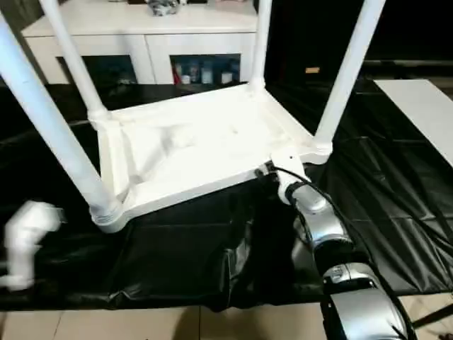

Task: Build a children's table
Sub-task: Rotate table base

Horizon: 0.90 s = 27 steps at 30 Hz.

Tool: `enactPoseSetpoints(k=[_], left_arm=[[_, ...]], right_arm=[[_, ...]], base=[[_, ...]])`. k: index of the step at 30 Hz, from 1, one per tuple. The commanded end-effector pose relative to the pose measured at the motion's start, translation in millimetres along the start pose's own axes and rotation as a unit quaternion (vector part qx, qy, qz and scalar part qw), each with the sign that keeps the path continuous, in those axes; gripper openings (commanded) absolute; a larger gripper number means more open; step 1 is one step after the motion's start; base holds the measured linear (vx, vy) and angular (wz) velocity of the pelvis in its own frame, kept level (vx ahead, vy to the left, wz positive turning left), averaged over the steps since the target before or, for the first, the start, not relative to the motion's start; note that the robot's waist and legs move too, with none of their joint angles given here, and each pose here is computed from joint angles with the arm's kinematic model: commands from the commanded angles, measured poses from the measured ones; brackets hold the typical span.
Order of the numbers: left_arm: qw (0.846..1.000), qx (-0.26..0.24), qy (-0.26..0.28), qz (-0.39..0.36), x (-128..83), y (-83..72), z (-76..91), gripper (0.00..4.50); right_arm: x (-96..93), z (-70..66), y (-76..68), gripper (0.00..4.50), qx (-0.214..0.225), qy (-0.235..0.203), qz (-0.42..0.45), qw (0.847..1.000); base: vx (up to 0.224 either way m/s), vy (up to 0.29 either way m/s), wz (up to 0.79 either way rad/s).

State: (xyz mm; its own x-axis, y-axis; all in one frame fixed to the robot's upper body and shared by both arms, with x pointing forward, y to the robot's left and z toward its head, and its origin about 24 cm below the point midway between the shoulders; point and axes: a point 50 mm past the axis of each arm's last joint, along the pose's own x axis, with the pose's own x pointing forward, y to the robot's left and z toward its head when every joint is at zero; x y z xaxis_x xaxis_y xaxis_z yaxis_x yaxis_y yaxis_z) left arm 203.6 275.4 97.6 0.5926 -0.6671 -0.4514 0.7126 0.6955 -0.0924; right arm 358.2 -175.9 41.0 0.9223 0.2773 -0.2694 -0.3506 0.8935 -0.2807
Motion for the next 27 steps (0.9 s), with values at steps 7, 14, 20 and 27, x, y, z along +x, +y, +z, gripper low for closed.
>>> enactPoseSetpoints(k=[7,14,20,27], left_arm=[[0.991,0.008,-0.126,0.041,-30,16.2,20.8,2.18],[0.985,0.019,-0.166,0.046,-12,23.2,31.4,2.57],[0.978,0.017,-0.207,0.024,14,31.7,46.0,2.95],[0.977,0.012,-0.209,0.028,34,43.6,48.4,3.68]], right_arm=[[-5.3,0.4,10.3,3.76,0.044,-0.05,0.042,0.997],[-6.0,-8.0,16.1,3.76,0.051,-0.028,0.062,0.996],[-2.1,-7.0,21.9,3.76,0.042,-0.02,0.067,0.997],[-0.7,-4.9,26.5,3.76,0.038,-0.022,0.079,0.996]], base=[[0.0,0.0,0.0],[0.0,0.0,0.0],[0.0,0.0,0.0],[0.0,0.0,0.0]])
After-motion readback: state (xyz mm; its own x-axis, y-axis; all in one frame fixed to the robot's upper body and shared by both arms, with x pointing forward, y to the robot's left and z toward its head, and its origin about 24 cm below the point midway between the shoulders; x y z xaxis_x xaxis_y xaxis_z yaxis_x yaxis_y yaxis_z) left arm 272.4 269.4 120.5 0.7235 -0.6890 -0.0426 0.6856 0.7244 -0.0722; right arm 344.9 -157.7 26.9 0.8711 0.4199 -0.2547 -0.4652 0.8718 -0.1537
